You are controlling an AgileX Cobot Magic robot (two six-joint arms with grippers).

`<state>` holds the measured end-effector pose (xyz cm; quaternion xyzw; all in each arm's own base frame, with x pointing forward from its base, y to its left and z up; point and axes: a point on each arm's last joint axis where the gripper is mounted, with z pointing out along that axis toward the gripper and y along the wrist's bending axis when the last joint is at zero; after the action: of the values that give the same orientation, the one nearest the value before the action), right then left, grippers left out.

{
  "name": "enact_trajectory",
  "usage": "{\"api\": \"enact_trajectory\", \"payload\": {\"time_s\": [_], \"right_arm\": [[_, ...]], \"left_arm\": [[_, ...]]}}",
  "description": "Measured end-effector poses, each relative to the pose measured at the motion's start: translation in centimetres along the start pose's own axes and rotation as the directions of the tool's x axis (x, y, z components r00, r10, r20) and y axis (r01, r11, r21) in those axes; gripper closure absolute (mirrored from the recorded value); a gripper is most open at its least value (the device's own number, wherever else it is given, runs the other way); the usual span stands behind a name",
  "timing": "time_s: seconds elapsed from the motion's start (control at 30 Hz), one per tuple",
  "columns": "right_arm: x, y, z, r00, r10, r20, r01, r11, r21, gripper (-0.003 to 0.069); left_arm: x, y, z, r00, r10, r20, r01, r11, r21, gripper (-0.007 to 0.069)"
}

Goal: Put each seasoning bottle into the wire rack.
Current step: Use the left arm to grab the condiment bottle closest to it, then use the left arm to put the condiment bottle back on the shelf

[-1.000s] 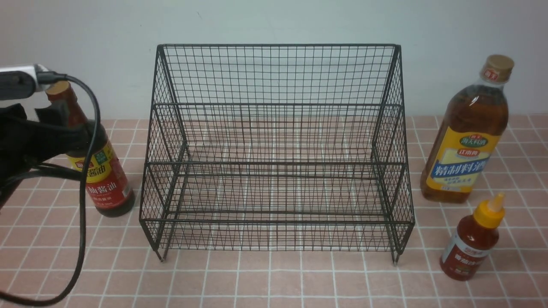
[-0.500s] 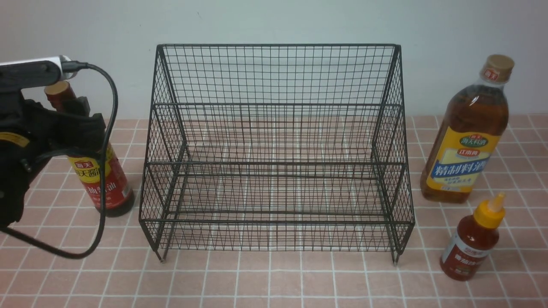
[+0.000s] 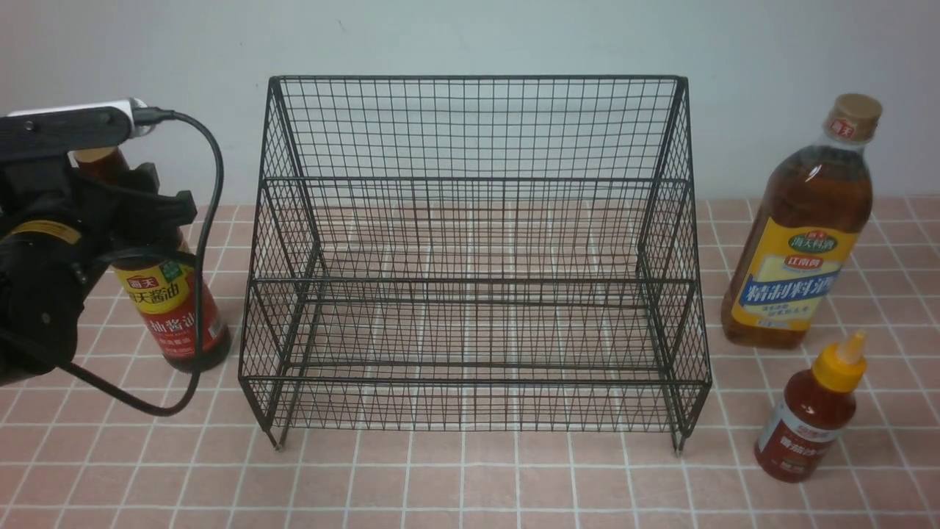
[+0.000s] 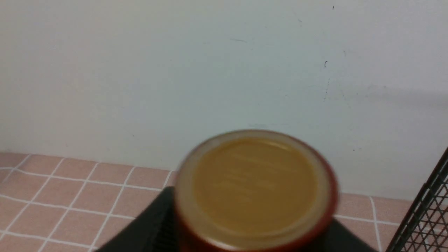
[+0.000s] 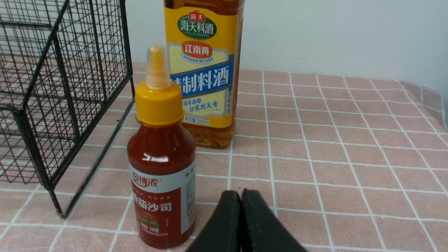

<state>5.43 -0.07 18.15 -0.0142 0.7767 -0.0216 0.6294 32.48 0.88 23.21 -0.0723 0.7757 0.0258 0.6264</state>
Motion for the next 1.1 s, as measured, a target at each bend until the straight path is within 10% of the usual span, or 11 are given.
{"api": "enact_trajectory", "payload": {"time_s": [0.4, 0.87, 1.1], "right_arm": [[0.0, 0.0, 0.0, 1.0, 0.0, 0.0, 0.0, 1.0, 0.0, 0.0673], [0.0, 0.0, 0.0, 1.0, 0.0, 0.0, 0.0, 1.0, 0.0, 0.0673], [0.0, 0.0, 0.0, 1.0, 0.0, 0.0, 0.0, 1.0, 0.0, 0.0673]], "left_arm": [[-2.6, -0.2, -2.8, 0.999, 0.041, 0.017, -0.041, 0.998, 0.045, 0.0371], [-12.7, 0.1, -13.5, 0.92, 0.04, 0.39, -0.079, 0.993, 0.084, 0.0372], [-16.4, -2.8, -16.6, 0.904, -0.031, 0.426, -0.085, 0.964, 0.251, 0.0372]]}}
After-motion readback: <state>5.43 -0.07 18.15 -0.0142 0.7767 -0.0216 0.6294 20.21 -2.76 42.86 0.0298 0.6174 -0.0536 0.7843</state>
